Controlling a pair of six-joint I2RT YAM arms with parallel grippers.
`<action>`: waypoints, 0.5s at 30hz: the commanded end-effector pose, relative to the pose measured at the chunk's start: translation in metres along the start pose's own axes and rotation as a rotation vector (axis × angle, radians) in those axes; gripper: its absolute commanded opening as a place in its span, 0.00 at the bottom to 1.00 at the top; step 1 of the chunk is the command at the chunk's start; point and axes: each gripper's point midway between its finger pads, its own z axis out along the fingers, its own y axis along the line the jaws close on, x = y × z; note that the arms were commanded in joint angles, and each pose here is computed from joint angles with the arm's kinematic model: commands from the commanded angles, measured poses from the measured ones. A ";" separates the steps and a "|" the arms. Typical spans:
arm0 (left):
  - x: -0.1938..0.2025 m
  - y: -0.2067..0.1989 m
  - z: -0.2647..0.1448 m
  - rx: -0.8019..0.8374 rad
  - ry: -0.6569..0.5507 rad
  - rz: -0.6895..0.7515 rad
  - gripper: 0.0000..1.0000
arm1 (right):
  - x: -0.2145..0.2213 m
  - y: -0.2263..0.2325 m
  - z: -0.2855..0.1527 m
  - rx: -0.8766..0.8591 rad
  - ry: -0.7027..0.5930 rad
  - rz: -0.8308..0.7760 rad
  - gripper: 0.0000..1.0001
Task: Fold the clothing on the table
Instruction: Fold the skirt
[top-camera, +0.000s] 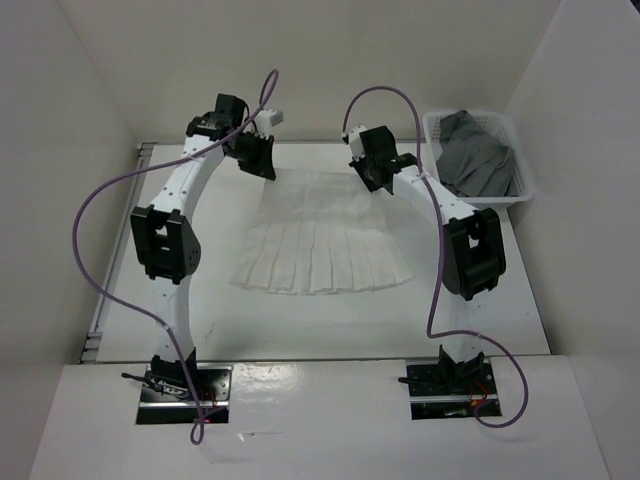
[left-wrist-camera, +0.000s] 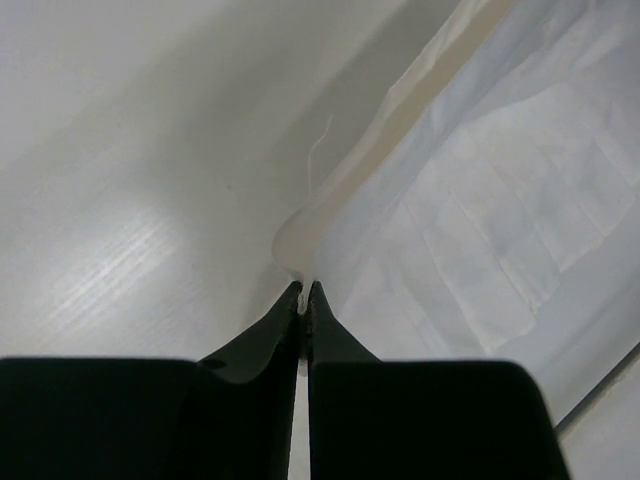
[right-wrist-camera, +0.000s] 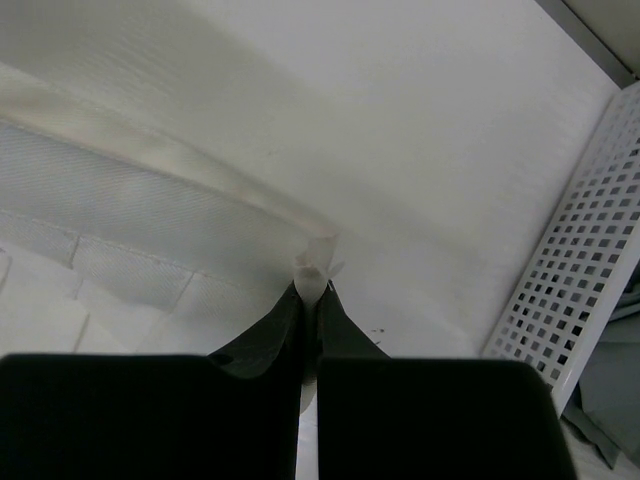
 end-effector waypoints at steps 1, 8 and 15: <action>-0.001 0.013 -0.014 -0.114 -0.090 0.023 0.08 | -0.015 -0.027 -0.029 0.086 -0.065 0.019 0.00; 0.053 0.008 -0.010 -0.117 -0.039 0.008 0.08 | -0.003 -0.031 -0.047 0.104 -0.052 -0.001 0.00; 0.075 0.011 -0.024 -0.152 -0.027 -0.003 0.08 | 0.005 -0.025 -0.066 0.060 -0.048 -0.018 0.00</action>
